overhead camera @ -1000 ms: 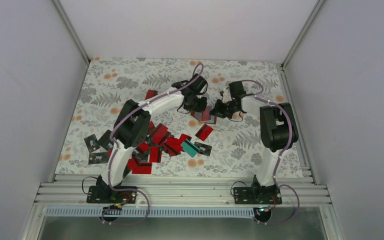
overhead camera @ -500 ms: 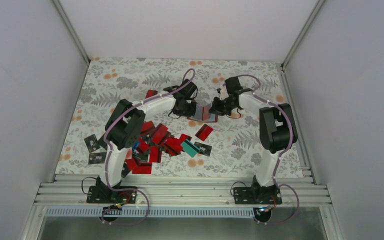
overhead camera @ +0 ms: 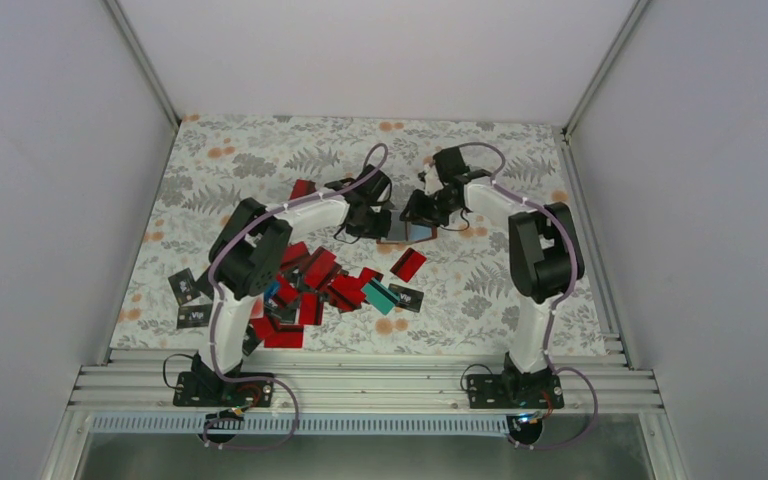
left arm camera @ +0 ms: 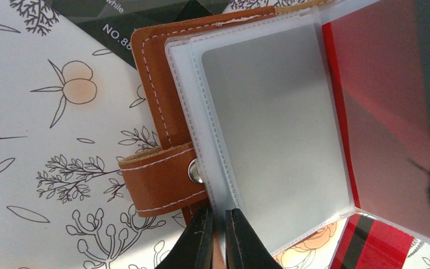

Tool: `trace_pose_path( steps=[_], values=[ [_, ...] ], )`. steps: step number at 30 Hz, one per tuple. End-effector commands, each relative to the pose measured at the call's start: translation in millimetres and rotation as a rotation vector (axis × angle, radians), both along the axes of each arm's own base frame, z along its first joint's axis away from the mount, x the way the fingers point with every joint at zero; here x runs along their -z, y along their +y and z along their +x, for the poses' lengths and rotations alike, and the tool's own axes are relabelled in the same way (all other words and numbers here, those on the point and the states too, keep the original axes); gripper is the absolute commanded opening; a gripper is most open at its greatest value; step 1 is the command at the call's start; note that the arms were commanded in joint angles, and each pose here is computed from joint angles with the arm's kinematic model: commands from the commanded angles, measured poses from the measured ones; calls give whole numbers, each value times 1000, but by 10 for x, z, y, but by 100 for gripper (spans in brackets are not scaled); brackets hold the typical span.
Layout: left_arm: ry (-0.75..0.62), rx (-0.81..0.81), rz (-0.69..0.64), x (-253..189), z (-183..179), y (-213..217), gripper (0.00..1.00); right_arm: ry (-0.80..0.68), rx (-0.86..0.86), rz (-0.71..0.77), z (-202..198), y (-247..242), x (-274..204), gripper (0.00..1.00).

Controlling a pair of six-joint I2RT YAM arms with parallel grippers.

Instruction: Put the credit cards into the card holder

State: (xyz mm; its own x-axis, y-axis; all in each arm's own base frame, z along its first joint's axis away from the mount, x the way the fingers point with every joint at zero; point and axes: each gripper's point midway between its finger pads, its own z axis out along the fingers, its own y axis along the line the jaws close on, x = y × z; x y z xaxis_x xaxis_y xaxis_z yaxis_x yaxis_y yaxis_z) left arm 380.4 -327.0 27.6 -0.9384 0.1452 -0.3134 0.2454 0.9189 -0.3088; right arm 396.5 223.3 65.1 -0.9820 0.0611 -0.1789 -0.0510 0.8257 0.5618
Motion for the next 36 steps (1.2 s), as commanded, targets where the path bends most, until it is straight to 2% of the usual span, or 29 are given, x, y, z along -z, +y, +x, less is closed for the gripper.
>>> trace_pose_path(
  steps=[1,9,16,23,30,36],
  values=[
    [-42,-7,-63,-234,67,-10,9,33,-22,30,-10,156,57,32],
    [-62,-33,-132,-477,30,73,9,73,-62,99,-26,370,168,35],
    [-54,-42,-173,-553,-60,103,9,78,-66,112,8,410,146,41],
    [-88,-52,-202,-804,-122,157,9,77,-93,177,8,519,12,53],
    [-98,-77,-196,-875,-187,300,9,86,-129,220,-7,692,-23,59],
    [-108,-97,-180,-909,-291,440,10,74,-169,259,-10,805,-111,60]
  ],
)
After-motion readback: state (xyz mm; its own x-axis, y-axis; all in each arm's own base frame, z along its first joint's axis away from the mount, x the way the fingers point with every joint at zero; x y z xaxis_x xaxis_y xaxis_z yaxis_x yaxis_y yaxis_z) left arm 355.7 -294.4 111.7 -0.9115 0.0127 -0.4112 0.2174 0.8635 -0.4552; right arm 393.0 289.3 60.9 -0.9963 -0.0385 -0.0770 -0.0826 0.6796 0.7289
